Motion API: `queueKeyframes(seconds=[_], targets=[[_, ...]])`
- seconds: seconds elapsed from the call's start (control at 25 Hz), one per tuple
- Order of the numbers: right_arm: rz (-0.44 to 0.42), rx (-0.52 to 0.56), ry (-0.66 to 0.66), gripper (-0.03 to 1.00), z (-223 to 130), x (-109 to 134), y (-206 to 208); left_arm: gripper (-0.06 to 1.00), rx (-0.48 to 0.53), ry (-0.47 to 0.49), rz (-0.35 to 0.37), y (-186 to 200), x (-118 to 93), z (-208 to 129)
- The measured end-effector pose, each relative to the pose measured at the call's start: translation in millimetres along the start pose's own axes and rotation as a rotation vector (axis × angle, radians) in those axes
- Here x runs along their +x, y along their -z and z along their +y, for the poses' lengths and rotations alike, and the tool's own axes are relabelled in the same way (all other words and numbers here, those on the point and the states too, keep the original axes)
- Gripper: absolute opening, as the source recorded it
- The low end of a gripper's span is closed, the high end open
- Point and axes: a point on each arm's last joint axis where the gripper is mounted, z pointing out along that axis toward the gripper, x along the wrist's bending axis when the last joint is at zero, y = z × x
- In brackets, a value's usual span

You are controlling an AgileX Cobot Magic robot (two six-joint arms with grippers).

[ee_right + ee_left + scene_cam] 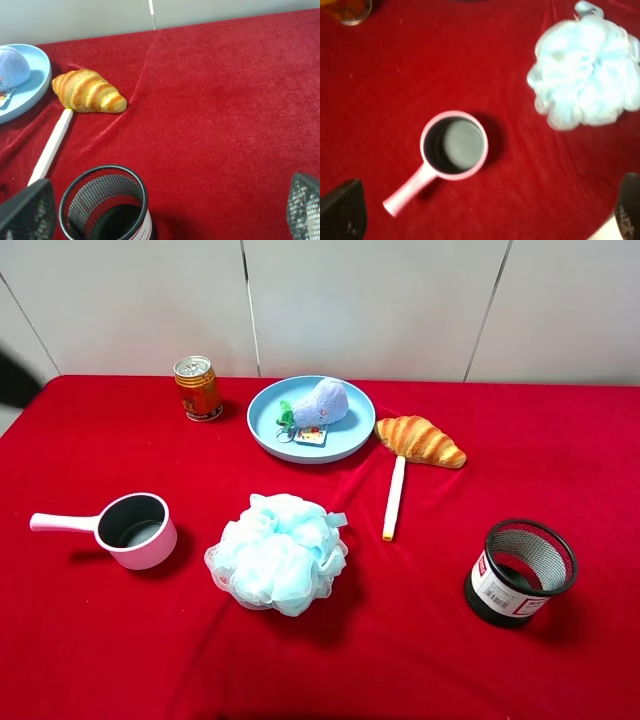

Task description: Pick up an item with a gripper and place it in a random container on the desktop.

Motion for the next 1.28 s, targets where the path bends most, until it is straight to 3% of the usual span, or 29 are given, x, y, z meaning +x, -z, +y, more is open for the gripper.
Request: queueKeyframes(seconds=[0.32, 0.56, 0.72, 1.04, 1.28], targets=[[0.000, 0.000, 0.000, 0.69, 0, 0, 0, 0.99, -0.129, 0.125, 0.003, 21, -20, -85], [0.000, 0.000, 0.000, 0.69, 0, 0, 0, 0.99, -0.189, 0.248, 0.072, 16, -26, -132], [0.000, 0.000, 0.000, 0.69, 0, 0, 0, 0.99, -0.196, 0.347, 0.143, 4, -31, -155], [0.000, 0.000, 0.000, 0.69, 0, 0, 0, 0.99, -0.303, 0.499, 0.280, -16, -39, -180], [0.000, 0.000, 0.000, 0.69, 0, 0, 0, 0.99, -0.383, 0.540, 0.344, -25, -50, -196]])
